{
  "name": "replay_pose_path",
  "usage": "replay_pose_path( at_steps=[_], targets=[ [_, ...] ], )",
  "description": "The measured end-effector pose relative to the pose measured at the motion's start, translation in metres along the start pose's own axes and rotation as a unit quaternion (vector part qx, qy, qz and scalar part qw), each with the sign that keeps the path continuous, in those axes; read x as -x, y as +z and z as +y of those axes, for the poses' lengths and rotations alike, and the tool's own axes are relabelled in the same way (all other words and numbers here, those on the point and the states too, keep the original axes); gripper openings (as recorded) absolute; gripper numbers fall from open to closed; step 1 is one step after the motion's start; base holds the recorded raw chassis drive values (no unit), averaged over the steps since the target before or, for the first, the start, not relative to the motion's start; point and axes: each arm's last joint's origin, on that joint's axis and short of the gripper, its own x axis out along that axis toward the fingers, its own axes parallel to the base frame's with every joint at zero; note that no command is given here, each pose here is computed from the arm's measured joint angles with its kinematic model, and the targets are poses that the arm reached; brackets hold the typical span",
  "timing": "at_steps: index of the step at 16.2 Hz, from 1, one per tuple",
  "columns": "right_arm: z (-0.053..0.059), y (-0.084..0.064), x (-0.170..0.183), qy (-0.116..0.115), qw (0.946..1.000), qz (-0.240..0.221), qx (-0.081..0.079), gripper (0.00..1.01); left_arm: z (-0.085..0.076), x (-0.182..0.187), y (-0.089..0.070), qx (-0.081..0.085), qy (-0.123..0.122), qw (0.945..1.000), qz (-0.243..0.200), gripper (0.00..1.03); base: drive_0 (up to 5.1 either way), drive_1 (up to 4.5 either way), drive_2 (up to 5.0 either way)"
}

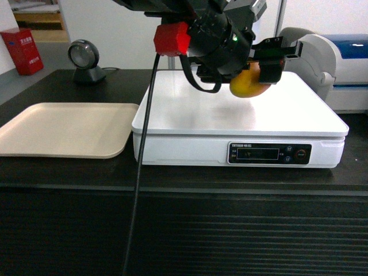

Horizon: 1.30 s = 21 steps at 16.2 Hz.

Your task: Place dark red mango on scale at checkout

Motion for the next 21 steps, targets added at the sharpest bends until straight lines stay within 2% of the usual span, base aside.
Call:
replay_pose_path(
  at_steps=[3, 5, 6, 7, 9, 10, 13, 18, 20, 21],
  targets=[
    [0.0, 0.0, 0.0, 0.0, 1.0, 0.0, 0.0, 0.98, -0.004, -0.008, 0.004, 0.021, 0.001, 0.9997, 0.009, 0.61, 0.0, 0.0, 0.0],
    [0.0, 0.0, 0.0, 0.0, 1.0, 0.0, 0.0, 0.98, -0.004, -0.019, 0.003, 0.043, 0.012, 0.9987, 0.026, 0.61, 0.0, 0.0, 0.0],
    [0.0, 0.0, 0.0, 0.0, 1.0, 0.0, 0.0, 0.98, -0.001, -0.025, 0.0, 0.055, 0.026, 0.9977, 0.032, 0.61, 0.0, 0.0, 0.0],
    [0.0, 0.0, 0.0, 0.0, 1.0, 0.0, 0.0, 0.98, 0.004, -0.036, -0.004, 0.082, 0.054, 0.9937, 0.054, 0.61, 0.0, 0.0, 0.0],
    [0.0, 0.0, 0.0, 0.0, 1.0, 0.0, 0.0, 0.98, 0.005, -0.034, 0.003, 0.09, 0.071, 0.992, 0.052, 0.61, 0.0, 0.0, 0.0],
    [0.0, 0.0, 0.0, 0.0, 1.0, 0.0, 0.0, 0.98, 0.004, -0.034, 0.007, 0.092, 0.078, 0.9917, 0.043, 0.65, 0.0, 0.0, 0.0],
    [0.0, 0.0, 0.0, 0.0, 1.0, 0.0, 0.0, 0.98, 0.001, -0.035, 0.009, 0.092, 0.084, 0.9911, 0.047, 0.97, 0.0, 0.0, 0.0],
    [0.0, 0.0, 0.0, 0.0, 1.0, 0.0, 0.0, 0.98, -0.003, -0.037, 0.011, 0.088, 0.079, 0.9924, 0.037, 0.98, 0.0, 0.0, 0.0],
    [0.0, 0.0, 0.0, 0.0, 1.0, 0.0, 0.0, 0.98, -0.002, -0.038, 0.009, 0.081, 0.078, 0.9932, 0.03, 0.98, 0.0, 0.0, 0.0],
    [0.0, 0.0, 0.0, 0.0, 1.0, 0.0, 0.0, 0.98, -0.002, -0.039, 0.006, 0.072, 0.08, 0.9938, 0.029, 0.98, 0.0, 0.0, 0.0]
  ],
)
